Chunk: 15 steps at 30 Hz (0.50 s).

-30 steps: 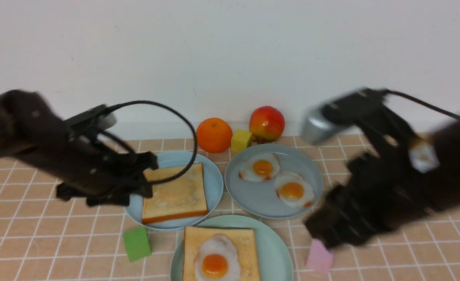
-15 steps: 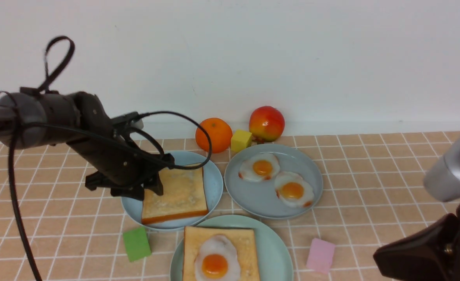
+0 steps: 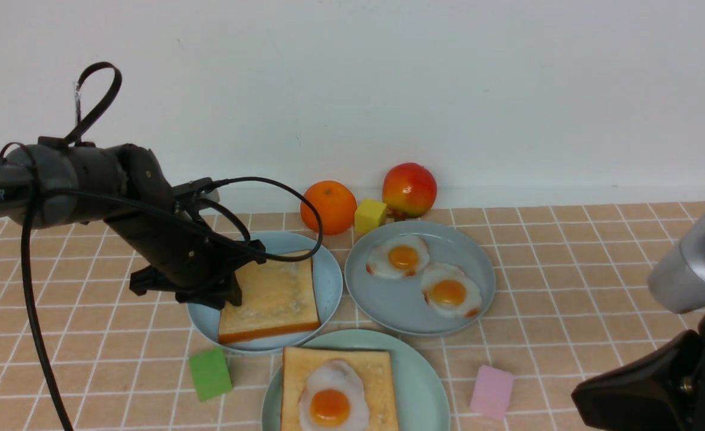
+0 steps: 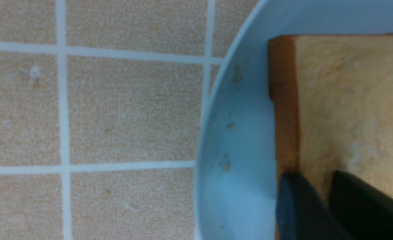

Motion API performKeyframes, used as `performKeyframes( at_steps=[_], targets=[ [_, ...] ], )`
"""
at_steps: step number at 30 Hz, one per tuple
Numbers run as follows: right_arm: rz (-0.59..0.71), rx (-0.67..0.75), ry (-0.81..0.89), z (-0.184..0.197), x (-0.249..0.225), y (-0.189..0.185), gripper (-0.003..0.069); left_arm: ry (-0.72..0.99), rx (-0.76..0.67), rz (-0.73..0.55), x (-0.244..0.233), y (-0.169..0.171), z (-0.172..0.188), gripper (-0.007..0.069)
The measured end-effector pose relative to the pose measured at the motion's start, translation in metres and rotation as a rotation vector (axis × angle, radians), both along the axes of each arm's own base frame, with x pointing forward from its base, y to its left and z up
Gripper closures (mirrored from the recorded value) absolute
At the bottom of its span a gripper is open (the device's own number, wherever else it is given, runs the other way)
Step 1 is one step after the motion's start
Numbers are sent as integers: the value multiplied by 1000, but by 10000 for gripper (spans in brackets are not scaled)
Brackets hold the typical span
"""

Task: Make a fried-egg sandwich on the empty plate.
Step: Use the left arm to grab a slice of bread

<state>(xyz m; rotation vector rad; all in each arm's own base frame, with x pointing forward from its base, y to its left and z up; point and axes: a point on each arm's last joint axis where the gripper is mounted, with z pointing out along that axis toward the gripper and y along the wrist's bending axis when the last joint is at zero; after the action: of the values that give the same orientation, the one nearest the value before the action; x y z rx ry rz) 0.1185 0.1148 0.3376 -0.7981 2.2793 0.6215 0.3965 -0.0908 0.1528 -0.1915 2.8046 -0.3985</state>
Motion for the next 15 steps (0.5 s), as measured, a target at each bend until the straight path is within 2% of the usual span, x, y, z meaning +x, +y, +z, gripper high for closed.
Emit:
performKeyframes(
  at_steps=[2,4,15],
  targets=[
    [0,2,1,0,0,0,665,1,1,0,0,0,0,602],
    [0,6,4,0,0,0,664,1,0,0,0,0,1,634],
    [0,9,6,0,0,1,657,-31,-2,-24,-10,1,32,638]
  ],
)
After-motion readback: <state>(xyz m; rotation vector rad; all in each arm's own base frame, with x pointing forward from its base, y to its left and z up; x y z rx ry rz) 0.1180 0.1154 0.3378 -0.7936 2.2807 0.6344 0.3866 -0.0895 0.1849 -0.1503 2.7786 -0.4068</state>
